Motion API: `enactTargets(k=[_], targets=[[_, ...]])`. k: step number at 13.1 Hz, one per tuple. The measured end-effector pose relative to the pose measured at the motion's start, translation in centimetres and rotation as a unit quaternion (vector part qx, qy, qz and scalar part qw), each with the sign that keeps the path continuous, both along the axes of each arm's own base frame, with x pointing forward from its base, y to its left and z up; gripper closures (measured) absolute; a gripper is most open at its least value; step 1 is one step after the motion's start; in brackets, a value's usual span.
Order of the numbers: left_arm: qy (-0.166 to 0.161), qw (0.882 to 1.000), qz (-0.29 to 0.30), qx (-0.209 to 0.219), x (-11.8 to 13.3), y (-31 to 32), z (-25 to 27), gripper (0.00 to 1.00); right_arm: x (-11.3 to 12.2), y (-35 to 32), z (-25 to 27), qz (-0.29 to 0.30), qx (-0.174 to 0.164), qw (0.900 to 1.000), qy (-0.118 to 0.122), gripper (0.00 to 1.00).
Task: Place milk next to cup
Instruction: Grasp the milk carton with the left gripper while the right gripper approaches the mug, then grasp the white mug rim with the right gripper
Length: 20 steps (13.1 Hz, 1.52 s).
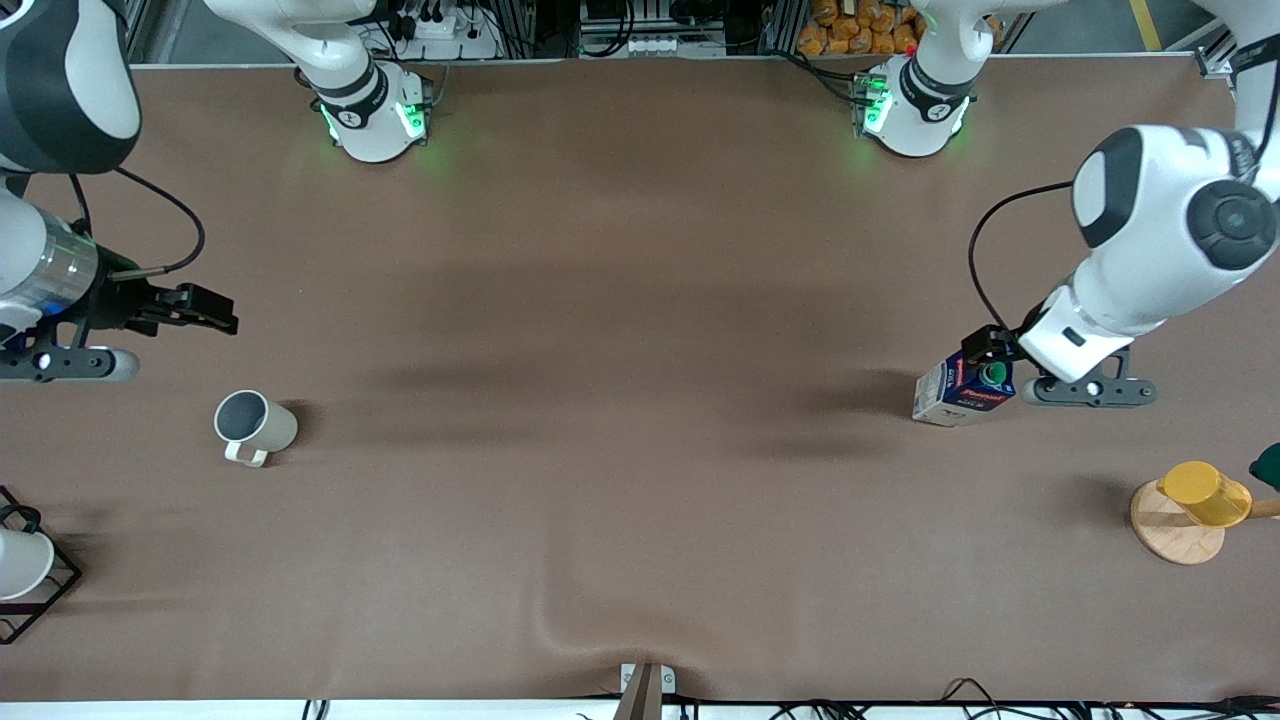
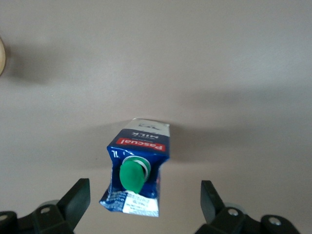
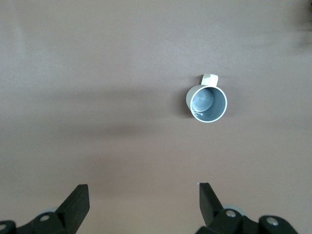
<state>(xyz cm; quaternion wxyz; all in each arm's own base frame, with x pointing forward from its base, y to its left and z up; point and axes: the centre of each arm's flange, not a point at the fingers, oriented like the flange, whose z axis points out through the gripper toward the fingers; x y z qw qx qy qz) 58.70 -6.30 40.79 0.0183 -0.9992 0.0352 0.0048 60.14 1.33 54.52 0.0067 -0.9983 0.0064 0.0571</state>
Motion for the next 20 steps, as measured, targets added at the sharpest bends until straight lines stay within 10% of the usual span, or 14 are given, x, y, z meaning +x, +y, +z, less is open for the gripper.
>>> enactTargets(k=[9,16,20], targets=[[0.041,0.999,-0.006,0.006,0.5,0.3,-6.1,0.00,4.1,-6.2,-8.0,0.063,0.012,0.998,0.010,0.00],[0.042,0.999,-0.005,0.006,0.6,0.4,-6.2,0.56,6.1,-7.9,-12.7,0.051,0.014,0.998,0.024,0.00],[0.021,1.000,-0.008,0.005,1.1,0.0,-3.8,0.60,6.6,-11.9,-16.2,0.083,0.031,0.995,0.042,0.00]])
